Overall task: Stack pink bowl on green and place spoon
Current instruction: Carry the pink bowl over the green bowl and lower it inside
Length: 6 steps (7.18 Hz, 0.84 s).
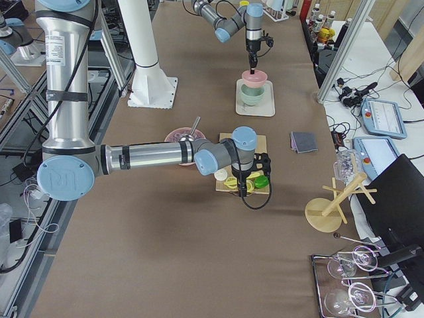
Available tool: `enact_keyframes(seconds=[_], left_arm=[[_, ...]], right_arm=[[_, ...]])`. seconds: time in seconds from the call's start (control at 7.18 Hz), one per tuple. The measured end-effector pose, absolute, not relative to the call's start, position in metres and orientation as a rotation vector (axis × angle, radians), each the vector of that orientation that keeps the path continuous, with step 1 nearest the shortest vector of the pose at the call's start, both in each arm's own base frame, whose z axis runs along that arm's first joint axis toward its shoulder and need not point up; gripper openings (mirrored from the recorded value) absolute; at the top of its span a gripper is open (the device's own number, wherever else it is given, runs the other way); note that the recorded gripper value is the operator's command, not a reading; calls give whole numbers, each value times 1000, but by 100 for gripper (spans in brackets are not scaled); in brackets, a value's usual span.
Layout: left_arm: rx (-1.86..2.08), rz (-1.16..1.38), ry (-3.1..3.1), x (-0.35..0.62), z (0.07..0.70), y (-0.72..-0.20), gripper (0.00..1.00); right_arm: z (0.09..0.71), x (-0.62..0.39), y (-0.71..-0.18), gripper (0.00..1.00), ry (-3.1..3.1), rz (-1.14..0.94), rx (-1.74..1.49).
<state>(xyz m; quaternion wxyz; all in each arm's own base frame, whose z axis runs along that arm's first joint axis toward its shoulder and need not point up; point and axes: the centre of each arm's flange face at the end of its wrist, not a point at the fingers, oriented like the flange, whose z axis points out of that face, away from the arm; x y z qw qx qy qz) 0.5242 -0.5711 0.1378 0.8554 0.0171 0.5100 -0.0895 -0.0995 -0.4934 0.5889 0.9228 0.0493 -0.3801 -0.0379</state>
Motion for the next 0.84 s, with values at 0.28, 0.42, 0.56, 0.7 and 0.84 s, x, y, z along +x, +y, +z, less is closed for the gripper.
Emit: enact_keyframes(seconds=[0.28,0.42,0.56,0.7,0.84], left_arm=[[35,-201,1046,546,138,-568,0],[41,-203,1039,550,140,-566,0],[44,-202,1033,552,143,-565,0],[44,-202,1027,552,148,-565,0],[44,-202,1023,551,152,-565,0]], right_arm=[[589,-100,-494,100,-781,-78,101],[588,-100,-494,100,-782,-78,102],[588,-100,-494,100,-782,-79,102],[588,-100,-494,100,-782,-79,103],[588,-100,-494,100,-782,-79,103]])
